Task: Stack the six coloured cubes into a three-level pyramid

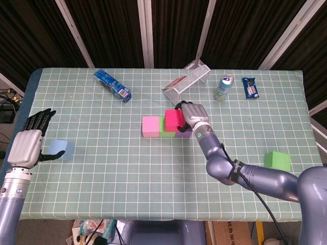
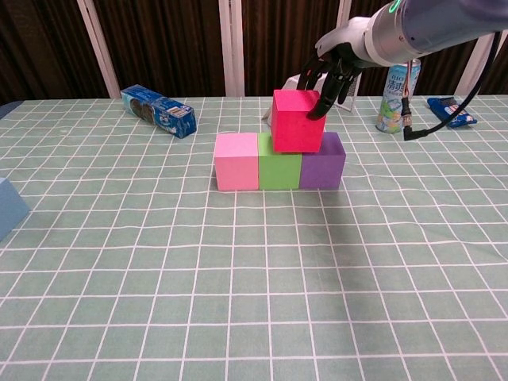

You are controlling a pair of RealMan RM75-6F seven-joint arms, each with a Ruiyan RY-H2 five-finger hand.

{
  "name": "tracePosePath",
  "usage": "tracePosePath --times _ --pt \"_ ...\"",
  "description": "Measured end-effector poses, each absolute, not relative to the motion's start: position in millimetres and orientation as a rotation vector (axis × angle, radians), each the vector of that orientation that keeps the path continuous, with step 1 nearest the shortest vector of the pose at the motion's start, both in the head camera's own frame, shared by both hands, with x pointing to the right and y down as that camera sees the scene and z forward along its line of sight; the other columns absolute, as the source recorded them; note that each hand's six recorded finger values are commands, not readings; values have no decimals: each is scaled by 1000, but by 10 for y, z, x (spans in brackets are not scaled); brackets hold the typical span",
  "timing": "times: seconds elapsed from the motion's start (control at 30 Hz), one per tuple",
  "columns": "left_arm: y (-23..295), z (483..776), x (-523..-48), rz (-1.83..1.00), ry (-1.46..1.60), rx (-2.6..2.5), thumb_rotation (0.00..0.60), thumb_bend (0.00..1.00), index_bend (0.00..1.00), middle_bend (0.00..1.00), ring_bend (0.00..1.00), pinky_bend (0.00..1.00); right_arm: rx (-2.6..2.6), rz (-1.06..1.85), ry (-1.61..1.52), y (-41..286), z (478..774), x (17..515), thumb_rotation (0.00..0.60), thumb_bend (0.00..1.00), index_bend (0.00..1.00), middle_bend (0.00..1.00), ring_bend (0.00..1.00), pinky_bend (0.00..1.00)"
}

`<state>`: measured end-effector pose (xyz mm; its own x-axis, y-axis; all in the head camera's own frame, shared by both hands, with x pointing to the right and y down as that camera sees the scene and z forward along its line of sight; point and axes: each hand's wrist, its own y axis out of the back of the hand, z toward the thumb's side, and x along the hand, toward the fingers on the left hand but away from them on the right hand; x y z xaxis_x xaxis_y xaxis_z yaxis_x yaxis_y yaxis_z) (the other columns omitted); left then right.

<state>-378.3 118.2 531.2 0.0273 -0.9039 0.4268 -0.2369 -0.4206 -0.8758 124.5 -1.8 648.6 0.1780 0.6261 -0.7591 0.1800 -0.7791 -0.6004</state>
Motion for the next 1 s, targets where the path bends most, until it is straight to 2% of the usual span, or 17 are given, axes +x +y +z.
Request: tracePosePath --times 1.0 --pt "1181 5327 -3794 -1435 1165 -1707 600 82 0 24 0 50 -2059 1669 -788 -18 6540 1276 600 348 335 152 148 238"
